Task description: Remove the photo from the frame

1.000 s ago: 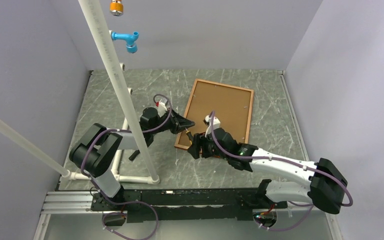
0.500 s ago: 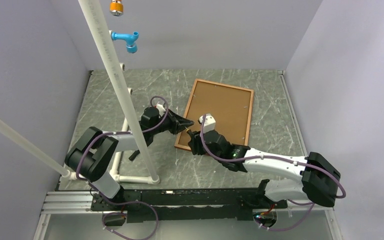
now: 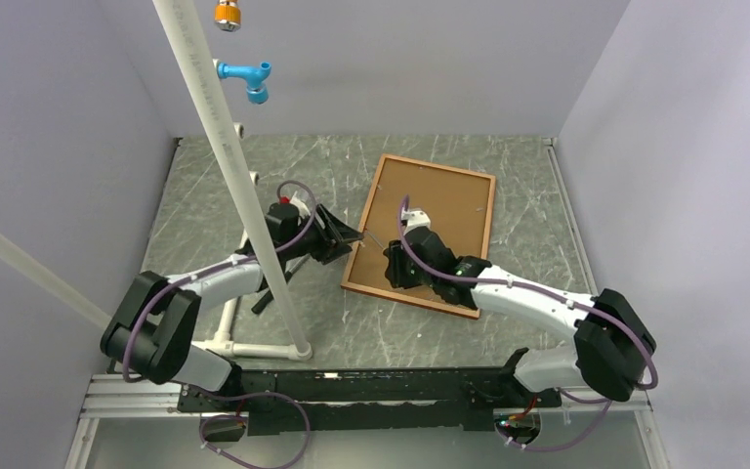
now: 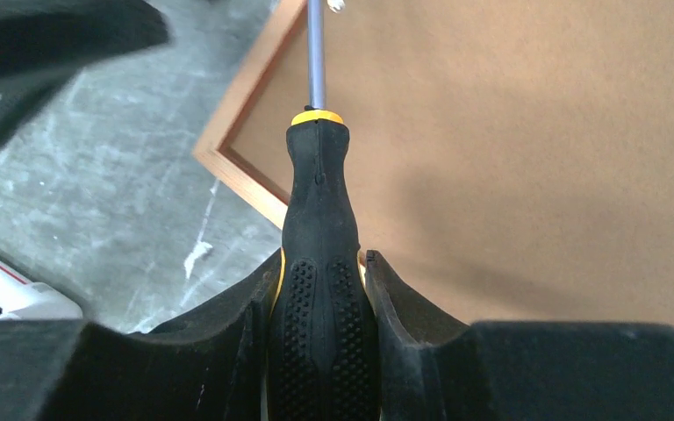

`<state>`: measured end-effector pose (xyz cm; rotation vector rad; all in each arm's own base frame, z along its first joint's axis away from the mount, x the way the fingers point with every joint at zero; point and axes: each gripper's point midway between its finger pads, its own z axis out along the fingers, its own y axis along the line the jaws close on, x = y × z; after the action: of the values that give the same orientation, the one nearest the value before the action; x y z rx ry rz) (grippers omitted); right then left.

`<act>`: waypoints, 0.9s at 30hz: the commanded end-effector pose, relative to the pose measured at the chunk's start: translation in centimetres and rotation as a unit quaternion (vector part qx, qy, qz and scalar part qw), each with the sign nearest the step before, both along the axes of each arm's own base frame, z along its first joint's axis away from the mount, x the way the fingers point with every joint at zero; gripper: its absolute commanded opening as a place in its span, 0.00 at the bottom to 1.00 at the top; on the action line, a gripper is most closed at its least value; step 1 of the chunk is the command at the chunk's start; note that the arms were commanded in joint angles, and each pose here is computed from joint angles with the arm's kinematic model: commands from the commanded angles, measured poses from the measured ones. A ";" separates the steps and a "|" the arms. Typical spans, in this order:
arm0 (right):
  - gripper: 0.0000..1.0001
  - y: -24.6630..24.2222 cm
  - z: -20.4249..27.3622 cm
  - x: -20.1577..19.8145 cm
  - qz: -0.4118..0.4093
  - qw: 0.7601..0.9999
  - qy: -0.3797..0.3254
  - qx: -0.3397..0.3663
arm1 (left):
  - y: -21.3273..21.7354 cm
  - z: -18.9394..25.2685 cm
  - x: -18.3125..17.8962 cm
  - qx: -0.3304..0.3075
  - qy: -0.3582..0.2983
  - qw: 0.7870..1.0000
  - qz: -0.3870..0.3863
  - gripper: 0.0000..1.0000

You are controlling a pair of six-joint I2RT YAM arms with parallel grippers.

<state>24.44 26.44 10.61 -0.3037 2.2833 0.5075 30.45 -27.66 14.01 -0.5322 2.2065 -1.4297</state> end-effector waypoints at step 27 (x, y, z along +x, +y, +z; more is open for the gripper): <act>0.00 1.2 -1.9 0.3 0.029 0.991 0.133 0.001 | 3.3 -10.8 0.7 0.357 -0.013 0.931 -0.075 0.41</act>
<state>23.30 26.42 7.86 -0.3408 2.5852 0.5754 30.17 -24.31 3.17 -0.0962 2.5851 -0.6287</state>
